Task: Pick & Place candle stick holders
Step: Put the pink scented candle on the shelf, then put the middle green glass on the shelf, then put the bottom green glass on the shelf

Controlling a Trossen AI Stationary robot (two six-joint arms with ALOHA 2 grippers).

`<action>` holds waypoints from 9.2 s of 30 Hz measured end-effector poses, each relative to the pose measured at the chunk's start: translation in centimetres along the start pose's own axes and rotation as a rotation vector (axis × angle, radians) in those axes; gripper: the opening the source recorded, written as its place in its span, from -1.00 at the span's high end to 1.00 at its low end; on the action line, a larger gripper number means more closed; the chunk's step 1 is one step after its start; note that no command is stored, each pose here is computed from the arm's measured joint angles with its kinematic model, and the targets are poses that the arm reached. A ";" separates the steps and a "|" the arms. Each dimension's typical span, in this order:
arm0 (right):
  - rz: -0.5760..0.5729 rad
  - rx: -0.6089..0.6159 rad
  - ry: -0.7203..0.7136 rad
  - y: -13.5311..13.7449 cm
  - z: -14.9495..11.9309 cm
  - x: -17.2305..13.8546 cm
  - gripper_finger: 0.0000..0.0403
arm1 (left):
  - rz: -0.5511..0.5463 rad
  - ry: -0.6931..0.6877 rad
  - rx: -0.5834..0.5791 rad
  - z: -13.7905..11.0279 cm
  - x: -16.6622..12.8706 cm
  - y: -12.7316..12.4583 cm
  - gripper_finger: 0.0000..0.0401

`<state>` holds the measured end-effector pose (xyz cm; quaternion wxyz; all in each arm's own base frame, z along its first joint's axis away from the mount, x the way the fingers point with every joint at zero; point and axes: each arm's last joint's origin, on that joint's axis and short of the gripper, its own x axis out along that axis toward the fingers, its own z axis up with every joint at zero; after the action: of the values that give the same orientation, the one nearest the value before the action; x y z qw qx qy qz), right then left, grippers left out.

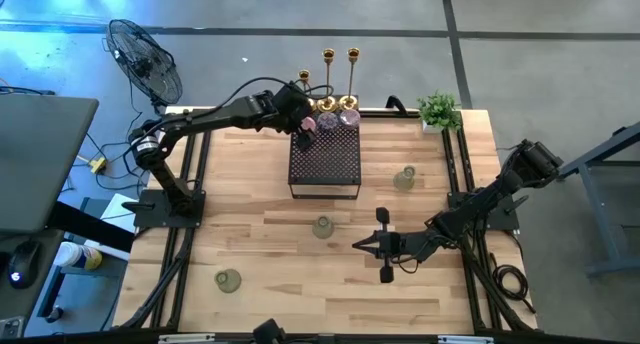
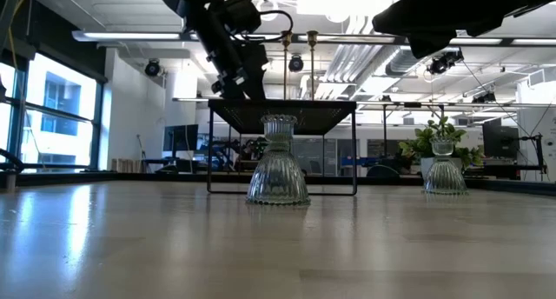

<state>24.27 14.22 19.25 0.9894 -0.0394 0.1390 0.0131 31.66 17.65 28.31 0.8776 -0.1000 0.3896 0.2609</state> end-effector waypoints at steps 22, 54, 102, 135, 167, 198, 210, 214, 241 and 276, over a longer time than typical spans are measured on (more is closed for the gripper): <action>0.001 -0.001 0.000 0.0 0.0 0.0 0.99 | 0.048 0.003 0.028 0.0 -0.1 0.1 -0.68; 0.049 0.023 0.013 0.1 -0.1 0.0 0.99 | -0.167 -0.261 0.382 -6.7 -10.9 -4.9 0.86; -0.282 0.328 0.162 -3.8 -2.7 12.6 -0.42 | -0.416 -0.732 0.168 -22.0 -10.3 -4.4 0.95; -0.537 0.243 0.005 -12.4 9.2 2.3 0.35 | -0.415 -0.731 0.168 -22.0 -10.3 -4.4 0.95; -0.624 0.284 0.029 -24.3 4.9 2.4 0.34 | -0.416 -0.739 0.167 -21.9 -10.4 -4.4 0.95; -0.648 0.270 0.018 -25.2 4.2 3.0 0.02 | -0.415 -0.736 0.167 -22.0 -10.3 -4.4 0.95; -0.628 0.227 -0.070 -24.9 6.0 1.8 -0.21 | -0.414 -0.728 0.169 -22.0 -10.3 -4.4 0.95; -0.571 0.191 -0.082 -23.5 7.4 0.4 -0.20 | -0.418 -0.708 0.159 -22.1 -10.2 -4.4 0.95; -0.212 0.106 -0.202 -8.2 -1.9 -4.9 0.92 | -0.514 -0.035 0.315 -20.9 -16.7 -14.5 1.00; -0.208 0.063 -0.196 -7.4 -1.9 -5.1 1.00 | -0.191 0.525 0.276 -28.2 -22.1 -25.0 -0.64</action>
<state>19.08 6.62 19.39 0.9950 -0.0210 0.0372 -0.0900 14.86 -22.52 24.80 0.7729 -0.0799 0.6234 0.0873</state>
